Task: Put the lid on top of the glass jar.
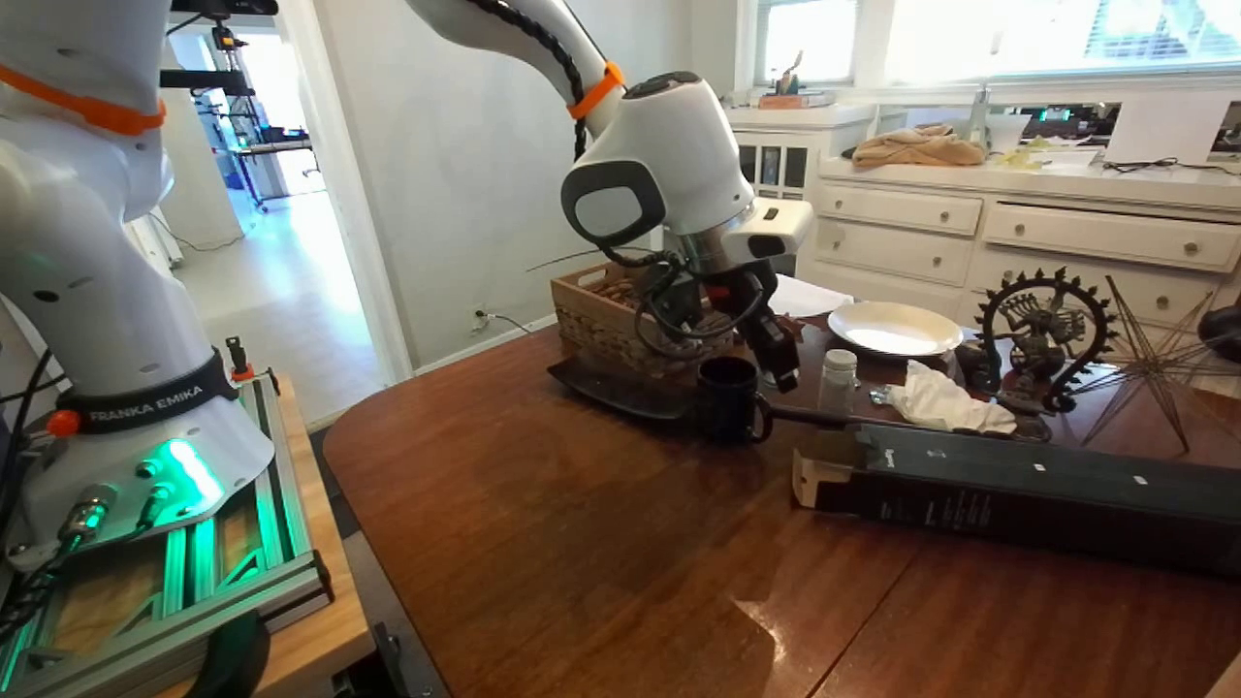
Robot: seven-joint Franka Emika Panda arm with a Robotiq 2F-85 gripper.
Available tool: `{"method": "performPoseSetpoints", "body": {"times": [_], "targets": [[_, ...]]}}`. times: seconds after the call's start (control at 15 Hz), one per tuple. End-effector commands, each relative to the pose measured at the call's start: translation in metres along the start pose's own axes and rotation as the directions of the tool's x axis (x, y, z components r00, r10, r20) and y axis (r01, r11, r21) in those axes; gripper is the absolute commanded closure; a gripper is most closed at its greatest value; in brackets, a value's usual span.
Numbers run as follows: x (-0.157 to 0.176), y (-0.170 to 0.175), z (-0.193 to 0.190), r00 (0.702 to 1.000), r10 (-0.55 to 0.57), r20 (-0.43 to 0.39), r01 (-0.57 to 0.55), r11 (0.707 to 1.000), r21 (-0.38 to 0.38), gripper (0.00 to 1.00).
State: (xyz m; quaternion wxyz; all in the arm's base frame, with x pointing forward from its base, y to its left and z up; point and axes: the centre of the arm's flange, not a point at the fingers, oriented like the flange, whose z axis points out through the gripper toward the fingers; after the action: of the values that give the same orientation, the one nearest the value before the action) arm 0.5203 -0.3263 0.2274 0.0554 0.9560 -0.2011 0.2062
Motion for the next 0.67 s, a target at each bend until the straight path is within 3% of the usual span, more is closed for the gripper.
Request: {"method": "performPoseSetpoints", "body": {"times": [0.0, 0.6], "targets": [[0.021, -0.004, 0.017, 1.000, 0.027, -0.005, -0.027, 1.000, -0.005, 0.78], [0.065, -0.014, 0.041, 0.998, 0.029, 0.057, -0.029, 1.000, 0.005, 0.78]]}}
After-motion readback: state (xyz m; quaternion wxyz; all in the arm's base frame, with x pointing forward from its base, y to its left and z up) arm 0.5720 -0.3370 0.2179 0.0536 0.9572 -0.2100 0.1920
